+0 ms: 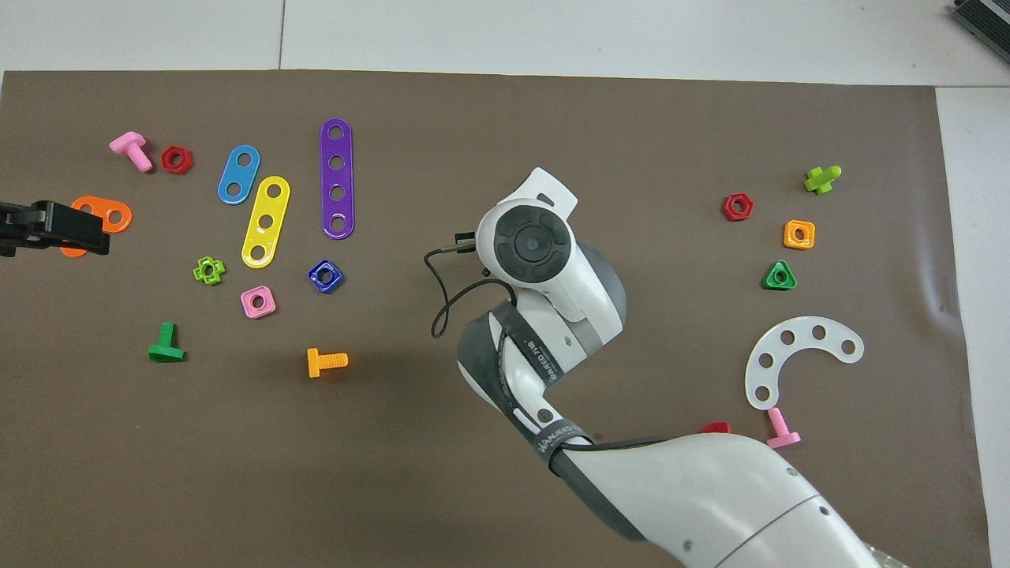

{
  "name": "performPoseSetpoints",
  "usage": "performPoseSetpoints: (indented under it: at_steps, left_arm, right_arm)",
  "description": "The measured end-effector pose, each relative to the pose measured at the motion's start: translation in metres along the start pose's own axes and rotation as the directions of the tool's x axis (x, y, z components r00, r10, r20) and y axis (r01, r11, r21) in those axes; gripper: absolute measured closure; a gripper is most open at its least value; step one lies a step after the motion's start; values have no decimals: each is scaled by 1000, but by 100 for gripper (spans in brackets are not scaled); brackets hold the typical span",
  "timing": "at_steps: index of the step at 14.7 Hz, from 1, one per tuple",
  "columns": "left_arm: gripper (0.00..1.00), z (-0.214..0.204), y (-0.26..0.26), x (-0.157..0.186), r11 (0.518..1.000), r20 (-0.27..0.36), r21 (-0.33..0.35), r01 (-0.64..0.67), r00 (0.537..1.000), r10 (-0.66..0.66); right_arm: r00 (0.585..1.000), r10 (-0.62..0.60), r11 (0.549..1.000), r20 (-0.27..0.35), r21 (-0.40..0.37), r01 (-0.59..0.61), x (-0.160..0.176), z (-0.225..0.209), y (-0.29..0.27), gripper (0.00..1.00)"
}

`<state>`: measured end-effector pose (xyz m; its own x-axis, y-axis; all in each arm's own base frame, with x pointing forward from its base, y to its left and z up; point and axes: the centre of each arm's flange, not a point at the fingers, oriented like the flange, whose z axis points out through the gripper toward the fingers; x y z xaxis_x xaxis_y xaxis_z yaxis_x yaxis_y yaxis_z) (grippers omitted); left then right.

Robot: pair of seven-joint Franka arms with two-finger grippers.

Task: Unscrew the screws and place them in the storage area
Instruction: 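Carry the blue bolt toward the green triangle piece, then place the blue bolt beside the green triangle and withdraw the right gripper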

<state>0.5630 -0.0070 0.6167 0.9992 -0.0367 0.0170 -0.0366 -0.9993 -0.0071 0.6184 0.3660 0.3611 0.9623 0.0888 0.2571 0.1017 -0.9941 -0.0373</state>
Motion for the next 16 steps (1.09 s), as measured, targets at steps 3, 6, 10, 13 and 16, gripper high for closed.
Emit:
performPoseSetpoints:
  at_steps: [3,6,10,13,16]
  left_arm:
    - [0,-2,0,2,1000,-19,0,10,1000,-10]
    - [0,-3,0,3,1000,-31,0,17,999,-17]
    - [0,-3,0,3,1000,-32,0,17,999,-17]
    - [0,-2,1,3,1000,-32,0,17,999,-17]
    - [0,-2,1,3,1000,-31,0,17,999,-17]
  right_arm:
    - [999,3,1000,33,13,-3,32,-68,86,81]
    - [998,-10,999,68,46,7,36,-102,196,81]
    - [987,-60,995,147,88,47,4,-70,302,81]
    - [984,-95,991,153,111,79,-21,-42,329,81]
    - [981,-131,988,140,105,117,-41,-21,333,81]
